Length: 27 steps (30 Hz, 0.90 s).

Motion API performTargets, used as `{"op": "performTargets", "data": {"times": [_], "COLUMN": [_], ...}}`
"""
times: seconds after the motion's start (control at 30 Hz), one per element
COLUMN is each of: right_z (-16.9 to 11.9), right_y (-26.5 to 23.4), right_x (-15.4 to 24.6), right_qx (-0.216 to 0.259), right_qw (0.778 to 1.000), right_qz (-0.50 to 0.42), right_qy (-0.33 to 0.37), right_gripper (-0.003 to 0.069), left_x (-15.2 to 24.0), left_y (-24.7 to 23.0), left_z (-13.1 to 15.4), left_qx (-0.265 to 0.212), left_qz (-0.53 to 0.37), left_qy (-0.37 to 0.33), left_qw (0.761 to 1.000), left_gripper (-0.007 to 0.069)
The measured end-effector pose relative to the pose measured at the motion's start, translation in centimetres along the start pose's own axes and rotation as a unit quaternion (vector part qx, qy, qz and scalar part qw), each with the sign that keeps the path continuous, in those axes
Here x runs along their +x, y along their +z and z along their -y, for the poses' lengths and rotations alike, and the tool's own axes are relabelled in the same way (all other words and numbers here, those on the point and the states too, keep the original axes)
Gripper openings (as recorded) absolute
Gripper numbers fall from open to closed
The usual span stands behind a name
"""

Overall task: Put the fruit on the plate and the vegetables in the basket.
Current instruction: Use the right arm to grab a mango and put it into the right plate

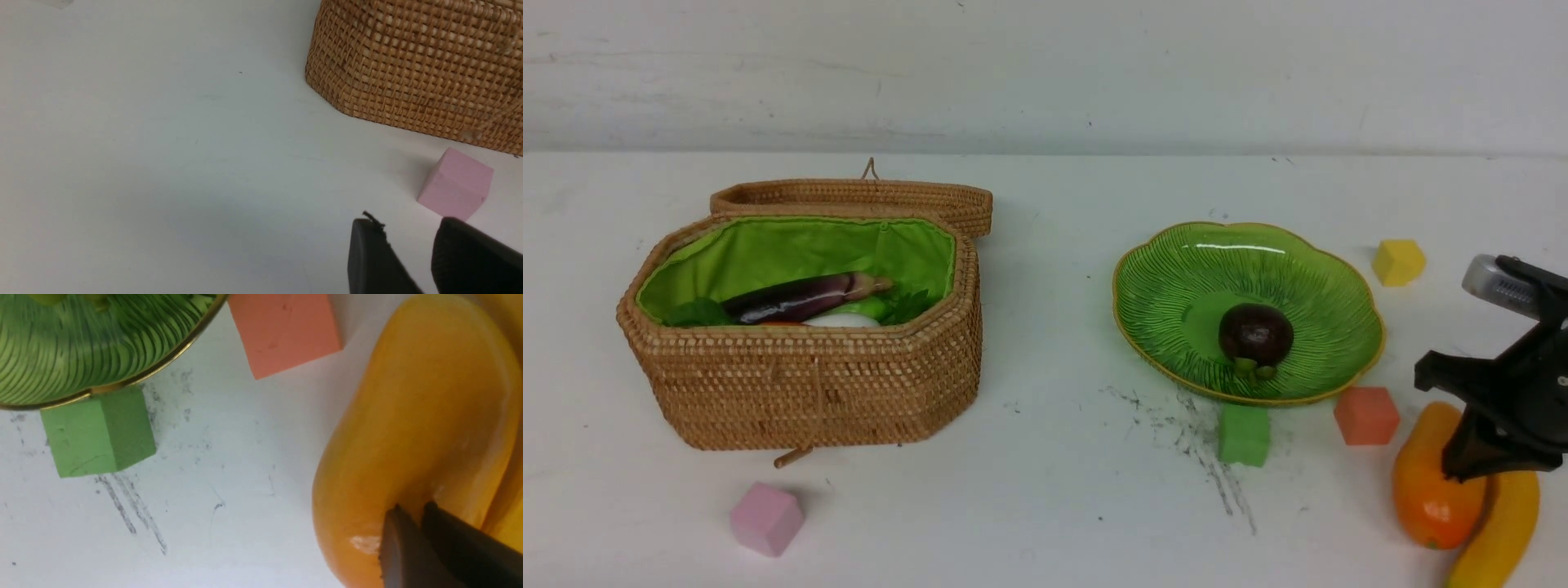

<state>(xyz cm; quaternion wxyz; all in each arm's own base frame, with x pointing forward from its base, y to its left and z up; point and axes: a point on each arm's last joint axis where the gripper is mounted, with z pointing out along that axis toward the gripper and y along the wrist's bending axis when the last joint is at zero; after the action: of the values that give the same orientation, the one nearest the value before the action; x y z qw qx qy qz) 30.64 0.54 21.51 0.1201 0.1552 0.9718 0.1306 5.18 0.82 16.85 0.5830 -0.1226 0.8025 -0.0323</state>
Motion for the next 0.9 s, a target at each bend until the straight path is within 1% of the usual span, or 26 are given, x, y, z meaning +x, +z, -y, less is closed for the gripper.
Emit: {"op": "performTargets", "data": {"times": [0.1, 0.2, 0.23, 0.33, 0.37, 0.4, 0.47, 0.57, 0.77, 0.9], "right_z": [-0.1, -0.3, -0.3, -0.3, -0.3, -0.3, -0.2, 0.0, 0.4, 0.7], "right_y": [-0.6, -1.4, -1.6, -1.6, -1.6, -1.5, -1.1, -0.1, 3.2, 5.4], "right_x": [0.1, 0.0, 0.0, 0.0, -0.1, -0.1, -0.3, -0.5, -1.0, -1.1], "right_qx": [-0.002, -0.006, -0.007, -0.007, -0.007, -0.007, -0.006, -0.002, -0.004, -0.009], "right_qw": [1.000, 1.000, 0.999, 0.999, 0.999, 0.999, 0.999, 0.999, 0.998, 0.997], "right_qz": [0.010, 0.027, 0.031, 0.035, 0.036, 0.038, 0.039, 0.031, 0.002, -0.019], "right_qy": [0.002, 0.001, 0.001, 0.002, 0.002, 0.005, 0.012, 0.025, 0.060, 0.079], "right_gripper": [0.0225, 0.0361, 0.0429, 0.0584, 0.0594, 0.0653, 0.0672, 0.0673, 0.0655, 0.0625], "left_x": [0.0, 0.0, 0.0, 0.0, 0.0, 0.0, 0.0, 0.0, 0.0, 0.0], "left_y": [0.0, 0.0, 0.0, 0.0, 0.0, 0.0, 0.0, 0.0, 0.0, 0.0], "left_z": [0.0, 0.0, 0.0, 0.0, 0.0, 0.0, 0.0, 0.0, 0.0, 0.0], "left_qx": [0.000, 0.000, 0.000, 0.000, 0.000, 0.000, 0.000, 0.000, 0.000, 0.000], "left_qz": [0.000, 0.000, 0.000, 0.000, 0.000, 0.000, 0.000, 0.000, 0.000, 0.000], "left_qy": [0.000, 0.000, 0.000, 0.000, 0.000, 0.000, 0.000, 0.000, 0.000, 0.000], "left_qw": [1.000, 1.000, 1.000, 1.000, 1.000, 1.000, 1.000, 1.000, 1.000, 1.000], "left_gripper": [0.0223, 0.0224, 0.0225, 0.0227, 0.0227, 0.0229, 0.0230, 0.0234, 0.0235, 0.0238]}}
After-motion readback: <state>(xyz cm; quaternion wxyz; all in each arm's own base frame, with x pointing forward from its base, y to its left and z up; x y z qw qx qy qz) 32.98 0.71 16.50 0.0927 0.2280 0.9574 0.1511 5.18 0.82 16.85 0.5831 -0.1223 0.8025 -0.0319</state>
